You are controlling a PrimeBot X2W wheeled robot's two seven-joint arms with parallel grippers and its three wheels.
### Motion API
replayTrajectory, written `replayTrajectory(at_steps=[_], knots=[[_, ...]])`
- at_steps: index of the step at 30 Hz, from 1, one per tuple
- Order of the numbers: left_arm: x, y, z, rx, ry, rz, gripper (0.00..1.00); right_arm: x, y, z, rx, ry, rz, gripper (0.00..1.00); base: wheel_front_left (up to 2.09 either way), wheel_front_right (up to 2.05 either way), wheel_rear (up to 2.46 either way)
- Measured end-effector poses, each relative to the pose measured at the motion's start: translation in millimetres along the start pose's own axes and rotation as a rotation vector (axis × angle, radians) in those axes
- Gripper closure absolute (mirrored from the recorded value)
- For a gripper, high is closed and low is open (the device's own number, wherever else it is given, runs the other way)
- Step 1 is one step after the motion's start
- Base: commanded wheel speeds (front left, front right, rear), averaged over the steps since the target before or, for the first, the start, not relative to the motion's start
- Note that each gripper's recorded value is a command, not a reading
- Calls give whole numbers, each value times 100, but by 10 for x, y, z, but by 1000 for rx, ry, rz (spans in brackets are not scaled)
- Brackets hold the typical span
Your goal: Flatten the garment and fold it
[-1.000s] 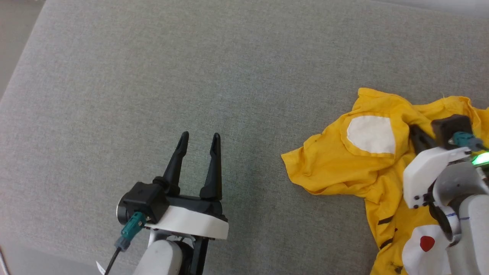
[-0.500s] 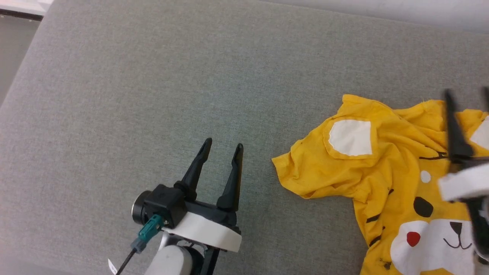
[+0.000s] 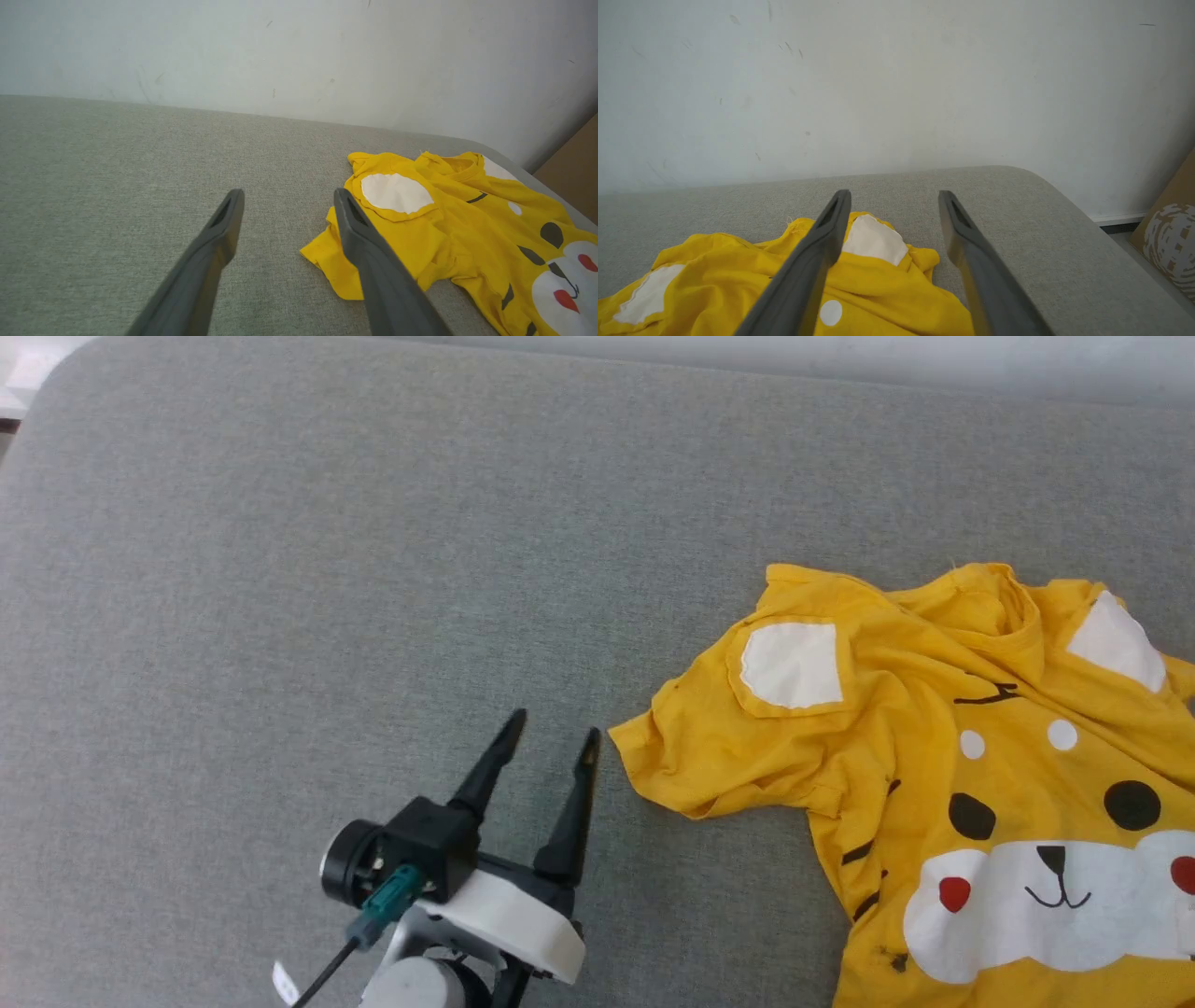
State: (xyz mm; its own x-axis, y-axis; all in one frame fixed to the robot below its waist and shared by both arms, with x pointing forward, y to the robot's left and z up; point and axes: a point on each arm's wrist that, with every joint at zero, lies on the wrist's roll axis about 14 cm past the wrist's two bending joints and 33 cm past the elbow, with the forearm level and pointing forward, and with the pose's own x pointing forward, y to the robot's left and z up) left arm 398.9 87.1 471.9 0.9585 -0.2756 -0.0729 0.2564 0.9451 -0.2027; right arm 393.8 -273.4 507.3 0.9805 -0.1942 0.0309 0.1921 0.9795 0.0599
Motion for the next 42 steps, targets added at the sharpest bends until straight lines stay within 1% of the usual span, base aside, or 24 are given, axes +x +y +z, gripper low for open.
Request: replayTrajectory(at_steps=[3,8,11,16,17,18,19,21,24,26,29,32,34,36,37,38,42], knots=[[54,-136,-132,31,81,-73,0,5,-21,6,-1,-3,-7,0,0,0,0],[205,-267,-307,86,193,-172,0,95,34,-35,8,-6,2,0,0,0,0],[266,-288,-459,104,270,-200,0,108,29,-104,12,11,-1,0,0,0,0],[249,-331,-764,101,409,-231,0,123,-14,-165,17,25,-17,0,0,0,0],[245,-336,-797,103,424,-235,17,119,-29,-179,17,29,-21,0,0,0,0],[255,-340,-806,104,425,-238,76,115,-42,-192,16,32,-25,0,0,0,0],[270,-341,-803,102,423,-238,100,111,-53,-198,15,32,-28,0,0,0,0],[280,-324,-804,100,422,-229,100,109,-66,-210,13,35,-32,0,0,0,0],[337,-189,-683,83,370,-161,100,126,-50,-203,16,31,-28,0,0,0,0],[391,-29,-504,82,301,-92,100,147,-16,-200,21,28,-20,0,0,0,0],[388,319,-192,94,200,30,100,186,43,-190,26,21,-4,0,0,0,0],[192,710,-21,128,168,165,100,227,118,-203,30,24,16,0,0,0,0],[-11,935,-13,135,189,252,100,250,171,-213,35,27,29,0,0,0,0],[-237,1098,-109,125,240,331,100,270,221,-240,40,38,42,0,0,0,0],[-350,1137,-206,122,284,353,56,280,252,-258,43,46,51,0,0,0,0],[-446,1149,-295,114,322,364,0,289,282,-275,46,53,58,0,0,0,0],[-592,1060,-465,13,369,380,0,319,386,-318,49,67,86,0,0,0,0]])
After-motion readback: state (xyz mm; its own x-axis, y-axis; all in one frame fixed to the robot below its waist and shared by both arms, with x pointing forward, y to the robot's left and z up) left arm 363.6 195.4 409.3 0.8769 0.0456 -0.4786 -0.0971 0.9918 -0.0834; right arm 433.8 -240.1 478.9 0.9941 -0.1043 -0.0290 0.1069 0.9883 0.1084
